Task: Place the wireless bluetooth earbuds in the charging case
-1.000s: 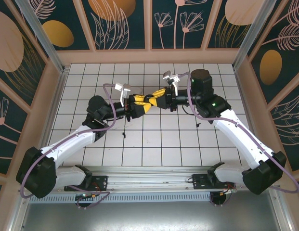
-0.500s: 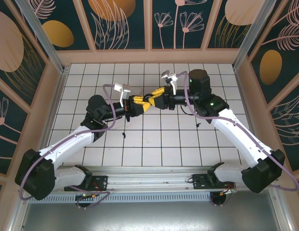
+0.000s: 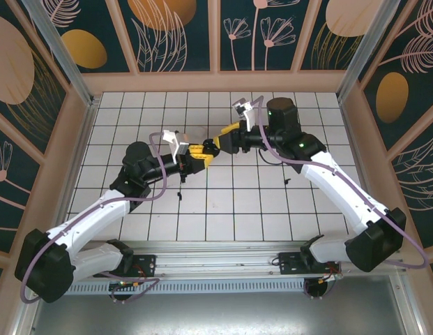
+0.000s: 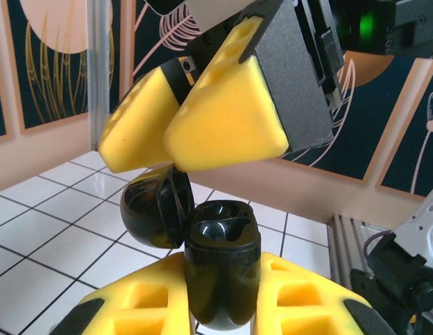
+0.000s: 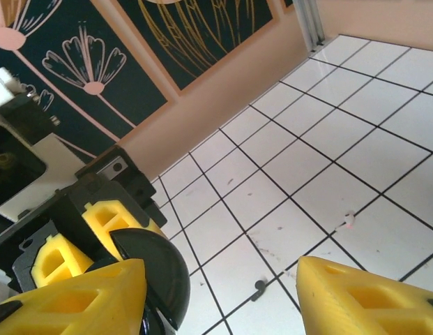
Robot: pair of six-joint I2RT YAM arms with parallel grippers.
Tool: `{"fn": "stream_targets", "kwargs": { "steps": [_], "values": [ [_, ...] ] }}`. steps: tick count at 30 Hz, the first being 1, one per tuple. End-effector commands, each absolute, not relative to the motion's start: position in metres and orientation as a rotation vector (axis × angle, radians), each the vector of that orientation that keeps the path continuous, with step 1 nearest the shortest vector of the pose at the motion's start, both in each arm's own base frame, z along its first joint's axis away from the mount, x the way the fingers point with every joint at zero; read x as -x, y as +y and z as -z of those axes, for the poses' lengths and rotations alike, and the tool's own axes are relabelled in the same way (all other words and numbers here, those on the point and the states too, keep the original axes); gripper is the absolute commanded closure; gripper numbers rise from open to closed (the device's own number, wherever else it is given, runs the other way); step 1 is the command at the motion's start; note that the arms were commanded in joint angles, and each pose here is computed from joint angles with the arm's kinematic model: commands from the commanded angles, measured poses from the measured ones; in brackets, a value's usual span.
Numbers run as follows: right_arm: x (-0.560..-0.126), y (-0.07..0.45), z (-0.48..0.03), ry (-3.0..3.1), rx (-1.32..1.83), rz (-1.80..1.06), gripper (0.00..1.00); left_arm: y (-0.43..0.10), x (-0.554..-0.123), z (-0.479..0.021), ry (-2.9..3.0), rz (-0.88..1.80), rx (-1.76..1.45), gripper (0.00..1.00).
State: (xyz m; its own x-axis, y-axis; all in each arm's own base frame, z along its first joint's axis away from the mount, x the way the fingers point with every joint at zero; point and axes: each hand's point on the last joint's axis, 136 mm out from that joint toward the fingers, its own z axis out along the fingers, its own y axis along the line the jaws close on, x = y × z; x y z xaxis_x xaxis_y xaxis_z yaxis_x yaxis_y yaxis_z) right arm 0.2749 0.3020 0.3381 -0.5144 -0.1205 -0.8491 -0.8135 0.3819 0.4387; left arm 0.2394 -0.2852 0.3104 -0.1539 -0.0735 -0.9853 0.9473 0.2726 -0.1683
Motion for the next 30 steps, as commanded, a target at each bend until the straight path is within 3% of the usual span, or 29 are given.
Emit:
{"fn": "stream_targets", "kwargs": {
  "steps": [1, 15, 21, 26, 30],
  "values": [
    [-0.287, 0.296, -0.338, 1.935, 0.730, -1.129, 0.41, -0.282, -0.233, -0.314, 1.348, 1.078, -0.916, 1.00],
    [-0.302, 0.261, -0.358, 1.924, 0.490, -1.119, 0.36, -0.277, -0.237, -0.300, 1.369, 1.038, -0.886, 1.00],
    [-0.349, 0.157, -0.260, 2.321, -0.041, -0.609, 0.39, -0.277, -0.238, -0.296, 1.381, 1.033, -0.885, 1.00],
    [-0.326, 0.058, -0.164, 2.488, -0.380, -0.238, 0.41, -0.277, -0.238, -0.291, 1.388, 1.035, -0.889, 1.00],
    [-0.303, 0.023, -0.121, 2.516, -0.532, -0.246, 0.42, -0.279, -0.238, -0.285, 1.401, 1.038, -0.898, 1.00]
  ]
}}
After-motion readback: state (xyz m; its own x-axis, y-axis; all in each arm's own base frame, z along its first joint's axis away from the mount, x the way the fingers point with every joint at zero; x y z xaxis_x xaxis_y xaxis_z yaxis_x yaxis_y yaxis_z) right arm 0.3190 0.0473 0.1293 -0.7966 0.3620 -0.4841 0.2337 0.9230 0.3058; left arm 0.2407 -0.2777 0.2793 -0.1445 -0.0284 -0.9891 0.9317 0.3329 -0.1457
